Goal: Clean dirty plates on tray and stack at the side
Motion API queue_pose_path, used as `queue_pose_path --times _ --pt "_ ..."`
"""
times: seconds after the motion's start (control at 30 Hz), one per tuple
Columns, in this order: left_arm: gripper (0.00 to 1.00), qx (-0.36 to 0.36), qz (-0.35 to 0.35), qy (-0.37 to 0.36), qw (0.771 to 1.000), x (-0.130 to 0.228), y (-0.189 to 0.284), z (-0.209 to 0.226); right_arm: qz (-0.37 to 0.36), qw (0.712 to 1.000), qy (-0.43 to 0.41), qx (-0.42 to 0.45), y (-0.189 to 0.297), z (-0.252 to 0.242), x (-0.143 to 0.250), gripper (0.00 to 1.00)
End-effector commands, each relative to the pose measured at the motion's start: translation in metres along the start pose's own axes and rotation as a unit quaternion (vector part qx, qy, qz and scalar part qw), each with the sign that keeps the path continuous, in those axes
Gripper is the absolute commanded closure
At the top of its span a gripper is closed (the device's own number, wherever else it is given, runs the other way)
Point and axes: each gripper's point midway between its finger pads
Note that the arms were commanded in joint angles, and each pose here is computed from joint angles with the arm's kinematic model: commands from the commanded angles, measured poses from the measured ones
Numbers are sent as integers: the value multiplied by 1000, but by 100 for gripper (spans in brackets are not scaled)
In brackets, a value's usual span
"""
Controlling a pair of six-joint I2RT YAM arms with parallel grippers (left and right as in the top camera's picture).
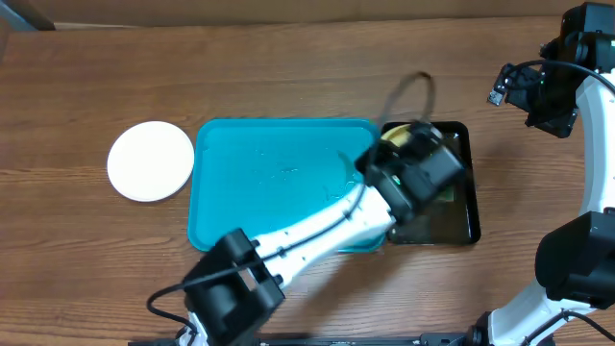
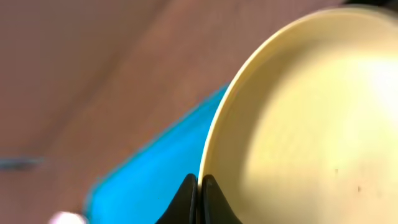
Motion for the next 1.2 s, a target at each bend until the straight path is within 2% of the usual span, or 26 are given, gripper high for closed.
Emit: queue_pose_path --times 0.0,0.07,0.17,0.27,0.33,0.57,0.73,0.97,1.07,1.17 --pt "96 181 11 115 977 -7 5 -9 -14 1000 -2 -7 8 3 -4 0" --pt "96 272 13 152 950 -10 7 -3 -14 1000 -2 -7 8 3 -4 0" --pt "96 362 16 212 908 -9 5 22 -14 1000 -2 -7 8 3 -4 0" --pt "96 402 40 276 872 10 -10 60 -14 1000 -2 -7 8 3 -4 0" --pt "96 401 71 322 854 37 -26 92 -14 1000 -2 -7 8 3 -4 0" --pt "96 275 202 464 817 169 -67 203 -14 1000 -2 -7 8 3 -4 0" --pt "96 203 259 555 764 258 -67 260 -14 1000 -2 -7 8 3 -4 0" --pt "96 113 289 669 676 354 -54 310 -14 1000 -2 -7 8 3 -4 0" --pt "96 52 313 687 654 395 -44 327 -14 1000 -2 -7 8 3 -4 0" --pt "96 13 327 689 647 417 -39 336 -14 1000 -2 -7 8 3 -4 0"
Point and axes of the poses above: each gripper's point midway between its finger pads, its own y axis back along the fingers, its own z axis along the line the jaws close on, x = y × z, and after that the axes turned 8 degrees about -y, right-handed
